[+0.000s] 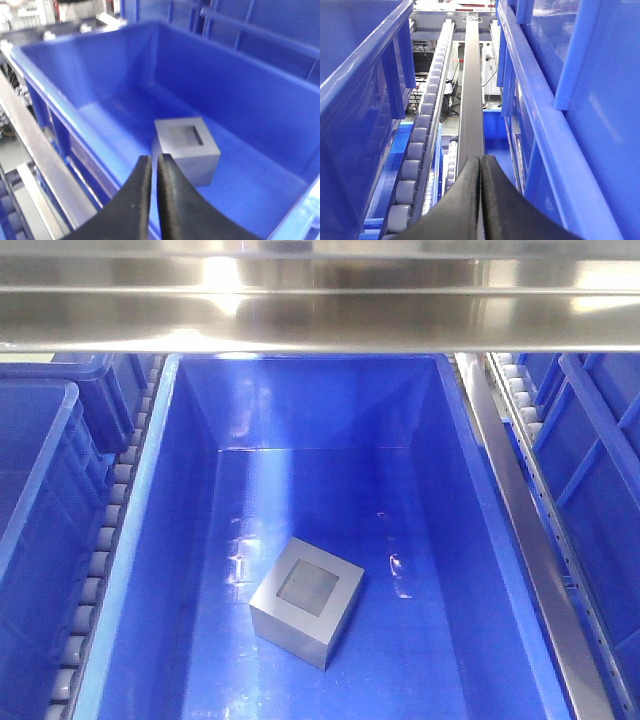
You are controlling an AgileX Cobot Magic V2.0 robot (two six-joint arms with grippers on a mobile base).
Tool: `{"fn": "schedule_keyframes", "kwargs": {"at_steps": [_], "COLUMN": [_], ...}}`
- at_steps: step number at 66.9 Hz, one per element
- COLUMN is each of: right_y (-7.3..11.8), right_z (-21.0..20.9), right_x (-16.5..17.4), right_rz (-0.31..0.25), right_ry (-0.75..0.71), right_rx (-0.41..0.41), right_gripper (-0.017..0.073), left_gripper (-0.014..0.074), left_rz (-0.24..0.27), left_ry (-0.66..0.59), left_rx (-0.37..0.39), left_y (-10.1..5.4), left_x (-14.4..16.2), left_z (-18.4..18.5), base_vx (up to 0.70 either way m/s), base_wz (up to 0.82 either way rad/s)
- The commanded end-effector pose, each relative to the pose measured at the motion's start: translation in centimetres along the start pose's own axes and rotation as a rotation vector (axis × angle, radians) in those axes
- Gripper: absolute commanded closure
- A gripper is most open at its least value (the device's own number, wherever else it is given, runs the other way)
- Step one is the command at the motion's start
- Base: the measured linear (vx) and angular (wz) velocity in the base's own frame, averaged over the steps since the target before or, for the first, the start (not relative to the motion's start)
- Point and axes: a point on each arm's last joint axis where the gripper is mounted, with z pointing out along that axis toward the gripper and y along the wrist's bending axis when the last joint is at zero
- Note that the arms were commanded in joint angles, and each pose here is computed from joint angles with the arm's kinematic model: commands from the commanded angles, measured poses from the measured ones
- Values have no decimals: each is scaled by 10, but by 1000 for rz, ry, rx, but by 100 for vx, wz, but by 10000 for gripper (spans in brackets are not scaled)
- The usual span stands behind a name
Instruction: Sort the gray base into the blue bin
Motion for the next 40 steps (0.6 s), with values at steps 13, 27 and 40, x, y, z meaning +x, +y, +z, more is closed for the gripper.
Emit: {"fn": "schedule_keyframes", "kwargs": {"at_steps": [13, 27, 40], "right_y": [0, 0, 0], "right_z": [0, 0, 0], "right_x": [-6, -6, -6], "right_rz": [-20, -20, -20], "right_ry": [-89, -88, -88], "right_rx": [3, 3, 3], "right_gripper": [564, 564, 564], "left_gripper": [602, 602, 602], "left_rz": [1, 1, -20], "left_ry": [-75, -75, -62], "left_rx": [25, 25, -24], "left_y": [-2, -2, 0], "left_x": [-12, -12, -1], "left_z": [-1, -1, 3], "base_vx": [0, 0, 0], "base_wz": [0, 0, 0]}}
